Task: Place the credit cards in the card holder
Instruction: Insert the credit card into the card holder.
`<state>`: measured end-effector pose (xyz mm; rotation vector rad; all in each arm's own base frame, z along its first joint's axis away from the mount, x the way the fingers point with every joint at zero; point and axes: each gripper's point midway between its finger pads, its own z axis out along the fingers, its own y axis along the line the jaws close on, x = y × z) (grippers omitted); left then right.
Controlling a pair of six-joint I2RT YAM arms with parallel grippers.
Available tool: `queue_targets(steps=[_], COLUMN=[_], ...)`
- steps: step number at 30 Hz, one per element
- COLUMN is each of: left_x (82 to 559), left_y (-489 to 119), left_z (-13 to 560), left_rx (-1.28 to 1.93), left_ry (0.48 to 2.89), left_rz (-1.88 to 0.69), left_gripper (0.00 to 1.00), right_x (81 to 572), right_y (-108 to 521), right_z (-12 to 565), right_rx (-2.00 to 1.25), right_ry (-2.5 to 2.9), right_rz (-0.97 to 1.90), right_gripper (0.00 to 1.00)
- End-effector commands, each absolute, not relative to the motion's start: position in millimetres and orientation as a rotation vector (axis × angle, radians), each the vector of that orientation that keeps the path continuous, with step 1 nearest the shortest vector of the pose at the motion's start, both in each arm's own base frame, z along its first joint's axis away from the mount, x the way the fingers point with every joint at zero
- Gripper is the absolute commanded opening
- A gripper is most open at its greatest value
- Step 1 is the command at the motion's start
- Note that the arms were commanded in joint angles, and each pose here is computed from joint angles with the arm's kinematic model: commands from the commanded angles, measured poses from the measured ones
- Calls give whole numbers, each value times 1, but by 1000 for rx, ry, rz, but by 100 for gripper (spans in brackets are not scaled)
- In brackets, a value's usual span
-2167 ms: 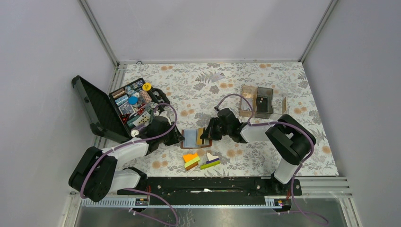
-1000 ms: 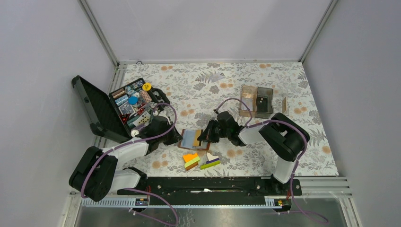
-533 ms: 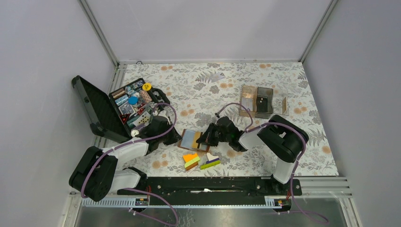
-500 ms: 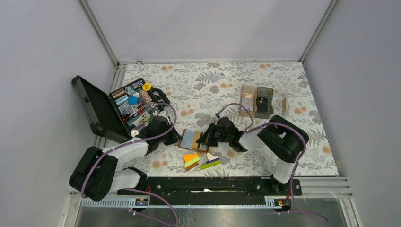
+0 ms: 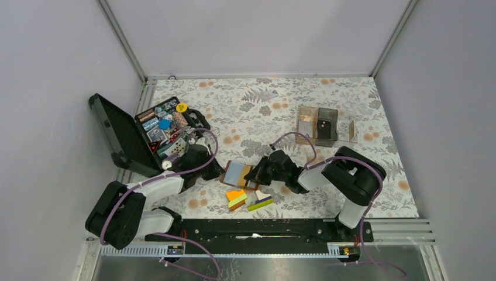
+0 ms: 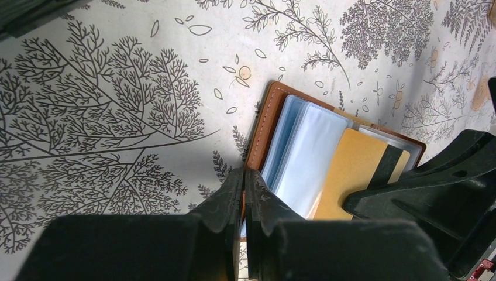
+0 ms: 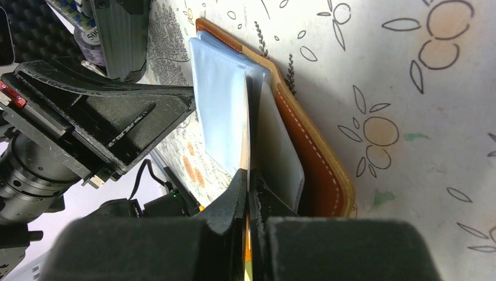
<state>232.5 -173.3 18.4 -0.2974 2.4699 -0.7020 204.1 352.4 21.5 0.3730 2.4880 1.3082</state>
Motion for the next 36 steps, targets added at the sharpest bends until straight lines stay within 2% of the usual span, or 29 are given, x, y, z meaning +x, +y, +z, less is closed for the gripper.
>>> queue_targets(steps=[1,34,36], left_x=[230,231,230], left_y=[-172,-180,-178], left_z=[16,21,21], left_rx=[-297,-257,-261], left_ry=[2468,2450,2449], left_rz=[-694,-752,-743], left_gripper=[0,0,0], right_x=[195,189,190], right_y=[334,352,351], right_z=[1,-25,-24], right_rx=[418,425,414], right_ry=[2549,2617,2617], right_rz=[1155,1195,1178], right_gripper=[0,0,5])
